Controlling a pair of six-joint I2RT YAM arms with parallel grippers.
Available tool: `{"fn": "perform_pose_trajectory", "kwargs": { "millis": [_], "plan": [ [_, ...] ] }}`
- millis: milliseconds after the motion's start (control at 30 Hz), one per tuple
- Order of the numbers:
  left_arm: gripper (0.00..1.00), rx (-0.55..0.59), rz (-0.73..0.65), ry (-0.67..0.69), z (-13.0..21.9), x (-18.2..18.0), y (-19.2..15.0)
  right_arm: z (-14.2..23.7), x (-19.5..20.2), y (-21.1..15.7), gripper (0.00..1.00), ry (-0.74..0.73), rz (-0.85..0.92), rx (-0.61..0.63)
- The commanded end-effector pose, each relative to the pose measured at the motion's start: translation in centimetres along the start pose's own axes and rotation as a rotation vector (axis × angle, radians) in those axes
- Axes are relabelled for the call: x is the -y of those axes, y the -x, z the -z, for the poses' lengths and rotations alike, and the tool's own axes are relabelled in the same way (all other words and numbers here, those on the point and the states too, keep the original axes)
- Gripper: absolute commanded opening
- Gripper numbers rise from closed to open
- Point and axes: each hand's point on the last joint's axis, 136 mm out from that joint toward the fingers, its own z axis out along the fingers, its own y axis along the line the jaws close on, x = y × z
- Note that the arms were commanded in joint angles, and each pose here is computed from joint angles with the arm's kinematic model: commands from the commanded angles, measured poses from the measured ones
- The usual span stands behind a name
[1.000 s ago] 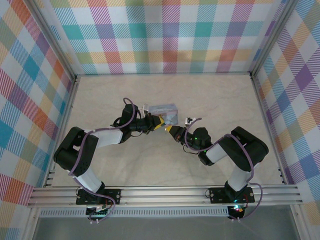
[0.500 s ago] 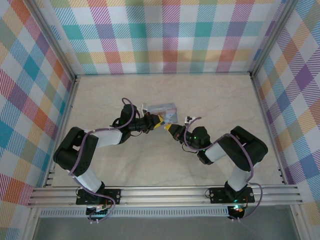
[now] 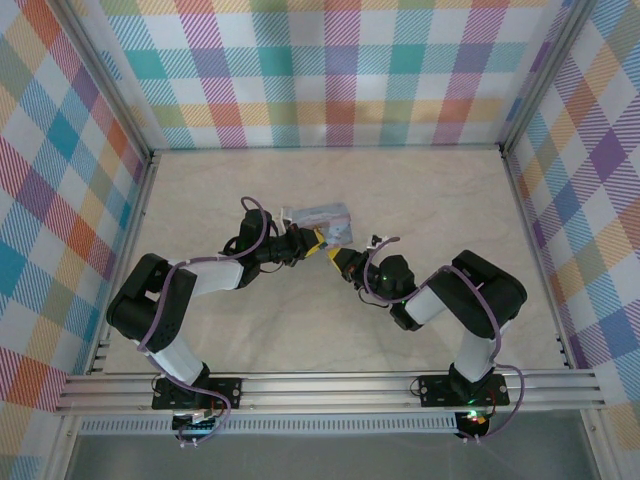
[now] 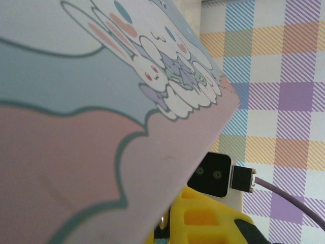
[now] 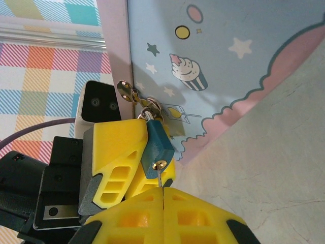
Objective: Unlock the padlock with the key
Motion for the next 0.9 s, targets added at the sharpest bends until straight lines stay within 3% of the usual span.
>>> {"fn": "perform_pose_trajectory", "kwargs": {
  "millis": [0, 867],
  "plan": [
    [0.05, -0.033, -0.042, -0.095, 0.5, 2.8, -0.6, -0.5, -0.8, 0.6, 0.0, 0.031, -0.038, 0.046],
    [0.04, -0.025, -0.045, -0.136, 0.7, 4.0, -0.6, -0.2, 2.5, 1.2, 0.0, -0.046, -0.267, 0.144]
  ]
}}
